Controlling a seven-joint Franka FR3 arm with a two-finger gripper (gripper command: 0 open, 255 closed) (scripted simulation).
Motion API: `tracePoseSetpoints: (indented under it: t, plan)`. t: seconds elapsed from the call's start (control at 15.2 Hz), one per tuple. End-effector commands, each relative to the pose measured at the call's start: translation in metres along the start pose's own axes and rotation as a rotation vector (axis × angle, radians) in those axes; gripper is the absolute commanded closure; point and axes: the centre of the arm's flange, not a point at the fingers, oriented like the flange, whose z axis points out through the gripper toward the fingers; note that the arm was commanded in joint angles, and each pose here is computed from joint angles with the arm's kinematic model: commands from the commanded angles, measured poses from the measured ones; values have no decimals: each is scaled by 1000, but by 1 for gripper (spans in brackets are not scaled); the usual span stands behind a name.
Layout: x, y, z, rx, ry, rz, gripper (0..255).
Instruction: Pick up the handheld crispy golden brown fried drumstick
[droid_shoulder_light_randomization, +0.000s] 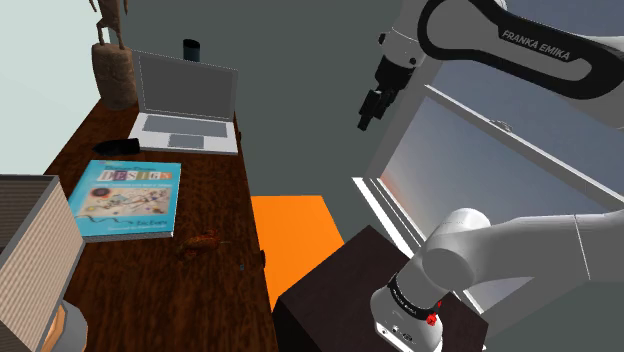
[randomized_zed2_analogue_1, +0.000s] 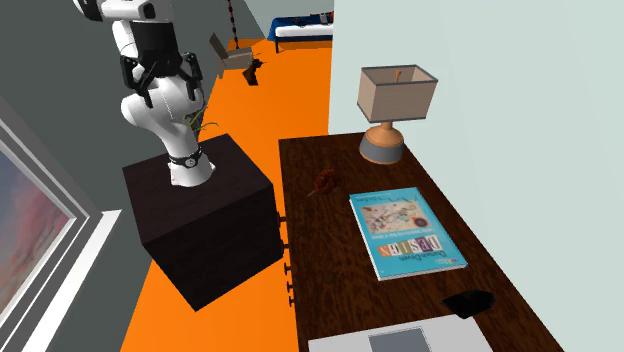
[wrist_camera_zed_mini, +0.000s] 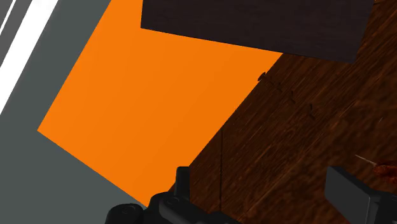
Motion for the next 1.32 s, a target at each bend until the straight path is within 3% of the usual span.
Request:
tracePoseSetpoints:
  t: [0.0, 1.25]
  plan:
    - [0, 0, 0, 0, 0, 0, 0]
    - [88, -135, 162, 137, 152, -461, 0]
